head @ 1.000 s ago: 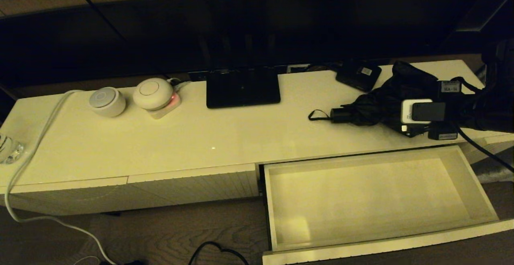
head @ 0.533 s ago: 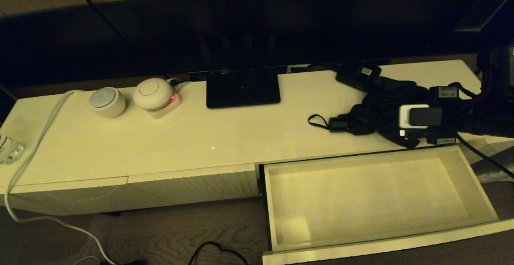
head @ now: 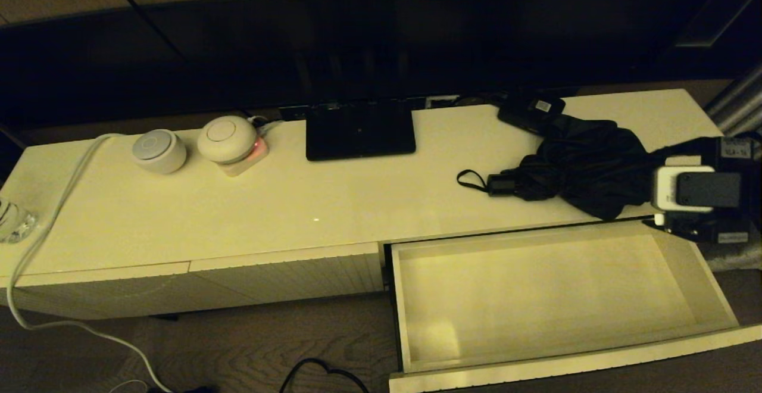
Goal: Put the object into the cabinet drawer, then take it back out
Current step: Take the umbrella out of the drawer and put it on the table, then close the drawer
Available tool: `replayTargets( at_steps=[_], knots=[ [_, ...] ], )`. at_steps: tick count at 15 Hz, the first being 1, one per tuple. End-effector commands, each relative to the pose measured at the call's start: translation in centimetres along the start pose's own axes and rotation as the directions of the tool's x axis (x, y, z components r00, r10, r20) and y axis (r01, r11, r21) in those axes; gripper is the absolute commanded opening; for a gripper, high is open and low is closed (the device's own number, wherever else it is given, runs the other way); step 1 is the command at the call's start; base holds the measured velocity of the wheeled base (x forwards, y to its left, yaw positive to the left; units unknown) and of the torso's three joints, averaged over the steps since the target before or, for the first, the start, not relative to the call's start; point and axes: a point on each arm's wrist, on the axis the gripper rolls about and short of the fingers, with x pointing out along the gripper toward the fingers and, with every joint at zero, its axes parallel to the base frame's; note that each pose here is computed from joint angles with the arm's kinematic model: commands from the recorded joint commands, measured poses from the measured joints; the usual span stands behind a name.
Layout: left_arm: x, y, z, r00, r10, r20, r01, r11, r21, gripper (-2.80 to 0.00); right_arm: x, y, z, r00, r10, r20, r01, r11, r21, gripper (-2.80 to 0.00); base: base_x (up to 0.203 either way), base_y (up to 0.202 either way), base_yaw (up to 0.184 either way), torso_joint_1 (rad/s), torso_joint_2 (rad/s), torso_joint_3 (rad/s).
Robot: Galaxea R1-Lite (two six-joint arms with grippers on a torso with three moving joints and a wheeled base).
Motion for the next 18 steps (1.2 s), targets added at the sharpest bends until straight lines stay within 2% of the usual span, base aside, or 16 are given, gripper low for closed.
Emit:
replayTargets(
  at_steps=[1,4,7,10,12,15,17,18],
  knots=[
    [0.0,0.0,-0.1,1.000,0.001,-0.003,-0.001,1.000,0.000,-2.80,-3.5,3.1,-0.1,0.999,0.043,0.006,-0.043,0.999,0.019,-2.80,0.000,0.000,0.000,0.000,0.00,0.000],
    [0.0,0.0,-0.1,1.000,0.001,-0.003,-0.001,1.000,0.000,-2.80,-4.1,7.1,-0.2,0.988,0.149,0.030,-0.151,0.985,0.080,-2.80,0.000,0.000,0.000,0.000,0.00,0.000],
    [0.0,0.0,-0.1,1.000,0.001,-0.003,-0.001,1.000,0.000,-2.80,-3.6,11.5,0.1,0.948,0.301,0.106,-0.311,0.945,0.100,-2.80,0.000,0.000,0.000,0.000,0.00,0.000],
    [0.0,0.0,-0.1,1.000,0.001,-0.003,-0.001,1.000,0.000,-2.80,-3.4,15.5,0.3,0.872,0.449,0.196,-0.470,0.879,0.077,-2.80,0.000,0.000,0.000,0.000,0.00,0.000],
    [0.0,0.0,-0.1,1.000,0.001,-0.003,-0.001,1.000,0.000,-2.80,-3.0,17.9,0.1,0.797,0.547,0.256,-0.579,0.812,0.068,-2.80,0.000,0.000,0.000,0.000,0.00,0.000],
    [0.0,0.0,-0.1,1.000,0.001,-0.003,-0.001,1.000,0.000,-2.80,-1.7,20.0,0.0,0.704,0.662,0.257,-0.696,0.714,0.069,-2.80,0.000,0.000,0.000,0.000,0.00,0.000],
    [0.0,0.0,-0.1,1.000,0.001,-0.003,-0.001,1.000,0.000,-2.80,-0.4,20.5,-0.1,0.669,0.700,0.248,-0.734,0.675,0.074,-2.80,0.000,0.000,0.000,0.000,0.00,0.000],
    [0.0,0.0,-0.1,1.000,0.001,-0.003,-0.001,1.000,0.000,-2.80,0.4,20.8,-0.1,0.663,0.707,0.246,-0.741,0.667,0.077,-2.80,0.000,0.000,0.000,0.000,0.00,0.000]
  ],
)
